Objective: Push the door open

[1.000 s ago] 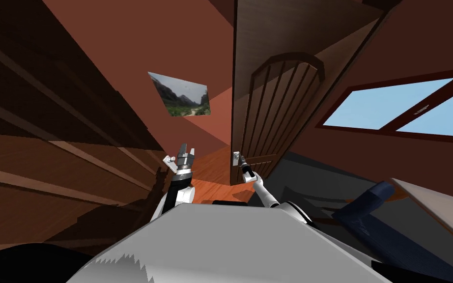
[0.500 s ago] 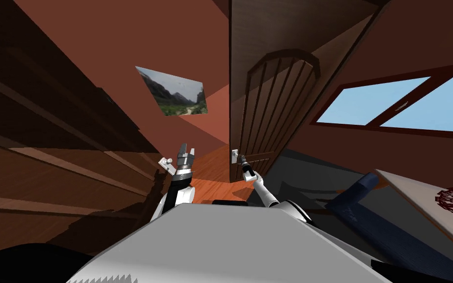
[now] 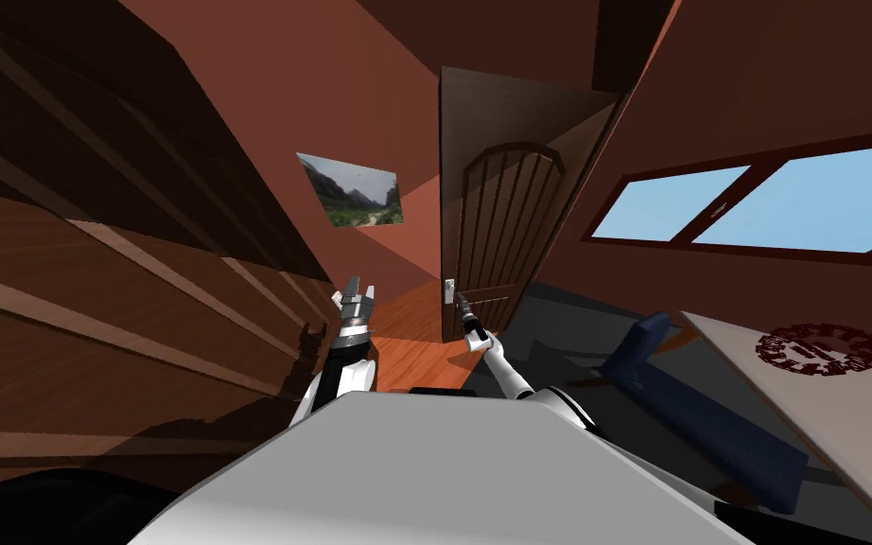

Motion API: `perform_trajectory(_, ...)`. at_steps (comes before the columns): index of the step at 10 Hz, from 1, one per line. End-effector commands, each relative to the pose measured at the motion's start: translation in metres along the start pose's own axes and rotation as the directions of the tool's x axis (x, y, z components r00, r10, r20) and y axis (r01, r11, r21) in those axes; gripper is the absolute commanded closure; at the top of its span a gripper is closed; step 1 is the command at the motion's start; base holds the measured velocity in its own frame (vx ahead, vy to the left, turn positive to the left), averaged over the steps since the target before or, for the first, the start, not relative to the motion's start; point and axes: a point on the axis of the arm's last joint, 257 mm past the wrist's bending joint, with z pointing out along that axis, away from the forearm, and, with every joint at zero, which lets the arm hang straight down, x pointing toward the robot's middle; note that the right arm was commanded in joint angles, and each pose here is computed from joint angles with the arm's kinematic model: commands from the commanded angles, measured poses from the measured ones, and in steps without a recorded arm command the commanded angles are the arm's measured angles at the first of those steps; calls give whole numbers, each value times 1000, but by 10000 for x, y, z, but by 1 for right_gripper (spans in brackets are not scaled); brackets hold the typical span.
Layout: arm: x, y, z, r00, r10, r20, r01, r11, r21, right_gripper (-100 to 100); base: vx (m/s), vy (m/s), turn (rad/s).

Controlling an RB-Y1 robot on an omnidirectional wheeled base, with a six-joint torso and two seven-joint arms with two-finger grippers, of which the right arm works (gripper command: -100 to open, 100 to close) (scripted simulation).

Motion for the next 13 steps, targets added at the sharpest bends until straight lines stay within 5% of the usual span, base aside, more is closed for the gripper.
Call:
perform_trajectory(1,0,0,0,1000,0,0,0,1000,0,-100,-105,10,-4)
perform_trajectory(10,-103,1,-24,1000,-5,19,5,1000,-12,-100,189,41,22)
perform_trajectory(11,-103,1,-24,1000,-5,19,5,1000,-12,100,-10,-5,-6)
perform_trajectory(13,-103,1,-24,1000,-5,19,5,1000,-12,100,-34,-11,6)
